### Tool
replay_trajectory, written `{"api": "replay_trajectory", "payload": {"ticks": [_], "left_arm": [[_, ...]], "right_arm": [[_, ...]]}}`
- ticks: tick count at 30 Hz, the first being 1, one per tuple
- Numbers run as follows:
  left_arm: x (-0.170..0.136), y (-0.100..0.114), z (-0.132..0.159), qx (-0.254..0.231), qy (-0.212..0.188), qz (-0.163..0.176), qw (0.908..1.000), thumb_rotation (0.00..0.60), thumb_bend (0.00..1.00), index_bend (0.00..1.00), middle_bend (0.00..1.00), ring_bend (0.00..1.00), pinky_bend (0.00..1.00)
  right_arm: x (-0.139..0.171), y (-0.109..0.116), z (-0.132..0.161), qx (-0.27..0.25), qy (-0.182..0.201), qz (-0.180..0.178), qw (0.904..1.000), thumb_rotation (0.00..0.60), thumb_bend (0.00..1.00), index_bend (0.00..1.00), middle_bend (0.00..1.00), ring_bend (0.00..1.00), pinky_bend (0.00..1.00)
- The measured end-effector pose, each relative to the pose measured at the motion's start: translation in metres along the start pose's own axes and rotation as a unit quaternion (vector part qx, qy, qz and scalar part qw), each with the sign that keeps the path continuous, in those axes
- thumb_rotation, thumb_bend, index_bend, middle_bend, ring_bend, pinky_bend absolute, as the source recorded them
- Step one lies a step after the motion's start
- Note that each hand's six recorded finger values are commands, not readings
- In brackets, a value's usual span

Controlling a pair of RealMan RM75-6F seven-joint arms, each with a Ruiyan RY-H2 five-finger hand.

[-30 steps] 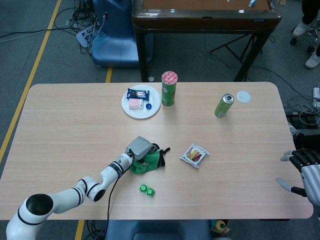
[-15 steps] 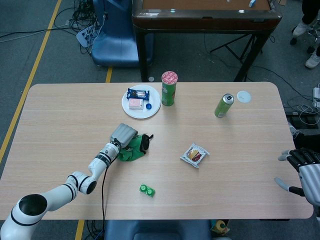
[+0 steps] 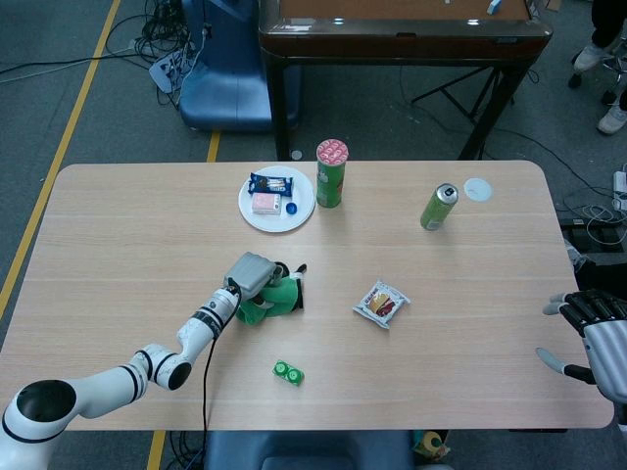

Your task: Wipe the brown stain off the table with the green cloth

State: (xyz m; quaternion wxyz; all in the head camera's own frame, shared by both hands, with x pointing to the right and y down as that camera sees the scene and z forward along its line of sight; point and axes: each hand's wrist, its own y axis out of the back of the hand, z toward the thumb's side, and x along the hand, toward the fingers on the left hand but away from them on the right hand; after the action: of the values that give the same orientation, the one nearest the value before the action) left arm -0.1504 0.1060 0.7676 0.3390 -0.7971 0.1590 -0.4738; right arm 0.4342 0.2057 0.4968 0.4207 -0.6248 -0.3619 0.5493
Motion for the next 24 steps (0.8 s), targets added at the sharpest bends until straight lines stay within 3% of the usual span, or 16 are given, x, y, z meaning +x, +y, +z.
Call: {"api": "replay_trajectory", "payload": {"ticks": [6,11,24], "left_arm": [[-0.002,-0.007,0.041,-0.040,-0.046,-0.011,0.9981,0.600,0.14,0.54,0.60,0.59,0.72],[0.001,-0.018,0.054,-0.035,-0.057,-0.025,0.9975,0.600,0.14,0.54,0.60,0.58,0.70],[0.007,-0.025,0.015,0.099,-0.011,-0.010,0.9950,0.600,0.14,0.54,0.59,0.58,0.69]], "right_arm": [[0.002,0.000,-0.002,0.000,-0.004,0.000,1.0000,0.600,0.21,0.39,0.35,0.26,0.21],[0.003,0.001,-0.004,0.000,-0.008,-0.001,1.0000,0.600,0.21,0.39,0.35,0.26,0.21],[0.003,0.002,-0.002,0.000,-0.005,-0.003,1.0000,0.600,0.21,0.39,0.35,0.26,0.21]]}}
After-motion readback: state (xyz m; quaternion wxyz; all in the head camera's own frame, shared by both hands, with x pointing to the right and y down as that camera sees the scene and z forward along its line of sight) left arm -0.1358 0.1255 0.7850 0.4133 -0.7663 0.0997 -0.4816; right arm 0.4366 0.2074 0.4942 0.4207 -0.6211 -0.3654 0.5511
